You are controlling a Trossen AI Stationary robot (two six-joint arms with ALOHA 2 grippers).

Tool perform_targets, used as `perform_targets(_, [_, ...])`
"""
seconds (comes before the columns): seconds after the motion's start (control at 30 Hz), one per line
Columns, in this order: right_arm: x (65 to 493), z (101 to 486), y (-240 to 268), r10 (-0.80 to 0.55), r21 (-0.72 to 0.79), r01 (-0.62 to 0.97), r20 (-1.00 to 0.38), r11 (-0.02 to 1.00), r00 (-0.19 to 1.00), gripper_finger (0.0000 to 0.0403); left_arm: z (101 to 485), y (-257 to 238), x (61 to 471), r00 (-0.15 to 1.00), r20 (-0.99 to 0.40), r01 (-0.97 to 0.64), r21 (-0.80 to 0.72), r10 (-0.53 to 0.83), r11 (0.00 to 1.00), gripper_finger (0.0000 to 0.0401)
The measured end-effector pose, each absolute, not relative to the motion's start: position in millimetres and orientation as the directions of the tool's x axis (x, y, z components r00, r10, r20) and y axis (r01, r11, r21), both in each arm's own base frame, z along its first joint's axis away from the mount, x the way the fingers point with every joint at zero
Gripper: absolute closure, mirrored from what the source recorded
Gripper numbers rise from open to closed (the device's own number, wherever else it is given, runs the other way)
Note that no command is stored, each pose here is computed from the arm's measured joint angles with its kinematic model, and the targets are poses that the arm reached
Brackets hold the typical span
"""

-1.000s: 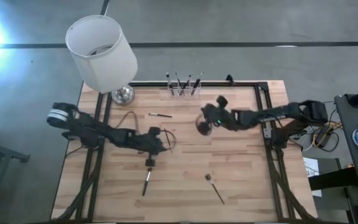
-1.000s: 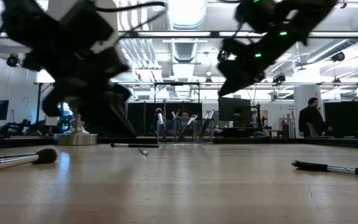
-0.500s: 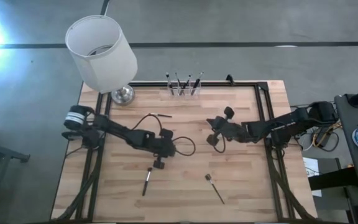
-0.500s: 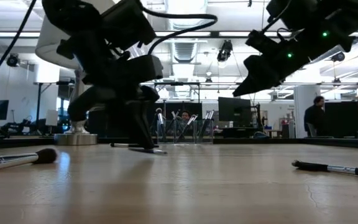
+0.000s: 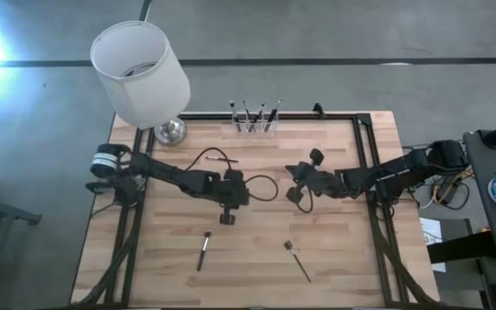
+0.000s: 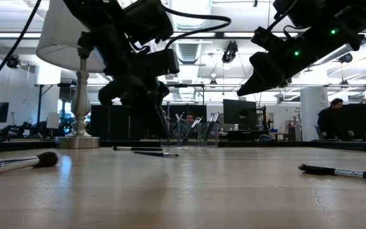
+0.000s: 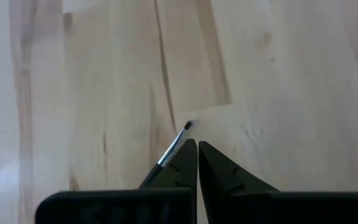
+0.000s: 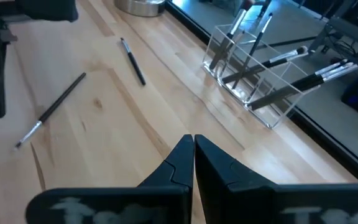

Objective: Put items in baskets/containers
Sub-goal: Put the eyeshadow brush into the transparent organizer

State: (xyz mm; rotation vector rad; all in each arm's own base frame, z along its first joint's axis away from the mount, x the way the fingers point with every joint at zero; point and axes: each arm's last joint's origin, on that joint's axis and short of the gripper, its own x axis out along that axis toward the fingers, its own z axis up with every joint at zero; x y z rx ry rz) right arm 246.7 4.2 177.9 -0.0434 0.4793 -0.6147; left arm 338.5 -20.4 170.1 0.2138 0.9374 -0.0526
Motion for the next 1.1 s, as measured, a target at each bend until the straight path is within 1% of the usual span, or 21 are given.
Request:
perform_targets(0.17, [246.5, 176.6, 5.7, -0.558, -0.179, 0.537, -0.424, 0.824, 0.714, 0.0394, 170.9, -15.4, 339.7, 0.601, -0.797, 0.102, 0.155, 0.063, 0.983, 0.0391])
perform_targets(0.33, [246.2, 176.2, 6.8, -0.554, -0.179, 0.534, -0.424, 0.827, 0.716, 0.0394, 164.6, -11.5, 343.3, 0.591, -0.806, 0.107, 0.126, 0.039, 0.986, 0.0391])
perform_targets(0.5, [246.0, 176.0, 6.8, -0.554, -0.179, 0.534, -0.425, 0.827, 0.716, 0.0394, 162.0, -6.5, 357.3, 0.594, -0.803, 0.091, 0.129, 0.050, 0.987, 0.0391])
perform_targets(0.63, [246.0, 175.9, 7.6, -0.552, -0.180, 0.531, -0.425, 0.828, 0.718, 0.0394, 164.6, -7.7, 366.9, 0.582, -0.813, 0.131, 0.111, 0.014, 0.985, 0.0391])
perform_targets(0.77, [245.8, 175.9, 11.1, -0.542, -0.182, 0.518, -0.425, 0.836, 0.725, 0.0394, 167.8, -9.8, 371.5, 0.581, -0.812, 0.175, 0.057, -0.057, 0.983, 0.0391])
perform_targets(0.93, [245.2, 175.2, 14.8, -0.531, -0.184, 0.504, -0.426, 0.844, 0.732, 0.0394, 169.8, -12.2, 371.5, 0.593, -0.804, 0.185, 0.080, -0.046, 0.980, 0.0391])
perform_targets(1.0, [245.1, 175.0, 14.7, -0.531, -0.185, 0.504, -0.427, 0.844, 0.732, 0.0394, 169.3, -15.7, 371.4, 0.593, -0.805, 0.149, 0.075, -0.028, 0.986, 0.0391])
perform_targets(1.1, [244.9, 174.7, 14.5, -0.532, -0.186, 0.504, -0.428, 0.843, 0.731, 0.0394, 166.7, -19.3, 370.8, 0.588, -0.808, 0.094, 0.112, 0.035, 0.989, 0.0384])
